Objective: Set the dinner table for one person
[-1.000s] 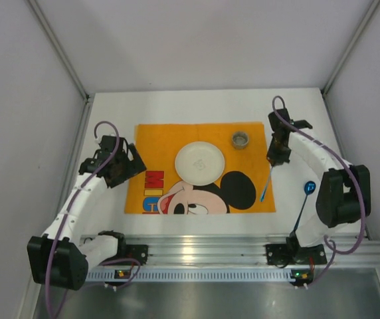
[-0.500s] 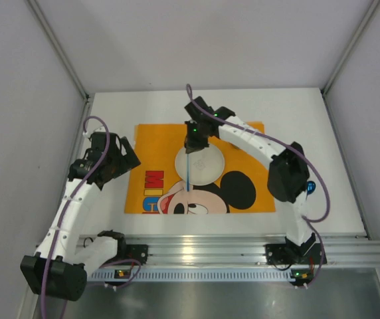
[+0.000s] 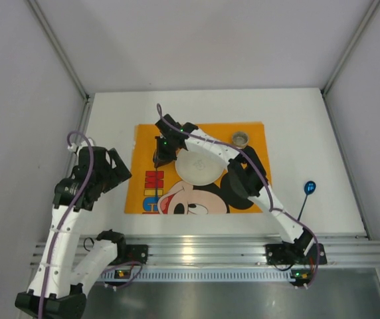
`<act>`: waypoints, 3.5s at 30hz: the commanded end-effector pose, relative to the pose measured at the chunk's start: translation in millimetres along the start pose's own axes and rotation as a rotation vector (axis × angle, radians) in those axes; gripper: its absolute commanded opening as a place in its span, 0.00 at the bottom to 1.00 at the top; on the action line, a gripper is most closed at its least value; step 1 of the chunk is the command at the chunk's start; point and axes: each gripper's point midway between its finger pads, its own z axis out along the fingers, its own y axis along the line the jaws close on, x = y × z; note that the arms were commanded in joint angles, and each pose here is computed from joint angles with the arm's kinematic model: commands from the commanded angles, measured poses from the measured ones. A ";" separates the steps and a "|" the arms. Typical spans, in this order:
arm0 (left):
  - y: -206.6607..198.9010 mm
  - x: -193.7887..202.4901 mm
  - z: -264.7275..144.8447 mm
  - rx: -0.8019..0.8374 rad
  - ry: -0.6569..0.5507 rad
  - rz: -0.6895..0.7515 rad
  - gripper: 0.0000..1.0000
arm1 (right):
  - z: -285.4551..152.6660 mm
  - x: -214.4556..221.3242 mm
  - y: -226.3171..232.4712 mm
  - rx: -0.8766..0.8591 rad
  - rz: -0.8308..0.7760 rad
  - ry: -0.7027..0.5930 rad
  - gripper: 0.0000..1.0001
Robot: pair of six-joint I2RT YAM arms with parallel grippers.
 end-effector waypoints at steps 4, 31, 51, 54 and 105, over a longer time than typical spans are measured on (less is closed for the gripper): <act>9.6 -6.0 -16.2 -0.031 -0.021 0.029 0.98 | -4.1 -30.5 5.4 -0.040 0.020 -0.082 0.26; -19.1 10.5 24.1 0.103 0.046 0.117 0.98 | -350.9 155.5 -385.0 0.669 0.775 -0.255 0.60; -12.7 8.4 31.1 0.052 0.037 0.107 0.98 | -347.0 188.0 -447.1 0.781 1.001 -0.124 0.47; -10.0 8.2 32.2 0.035 0.037 0.102 0.98 | -335.7 184.7 -457.0 0.764 1.021 -0.116 0.43; -7.7 -31.3 -34.8 0.036 -0.066 0.075 0.98 | -173.5 49.1 -235.3 0.520 0.169 -0.090 0.00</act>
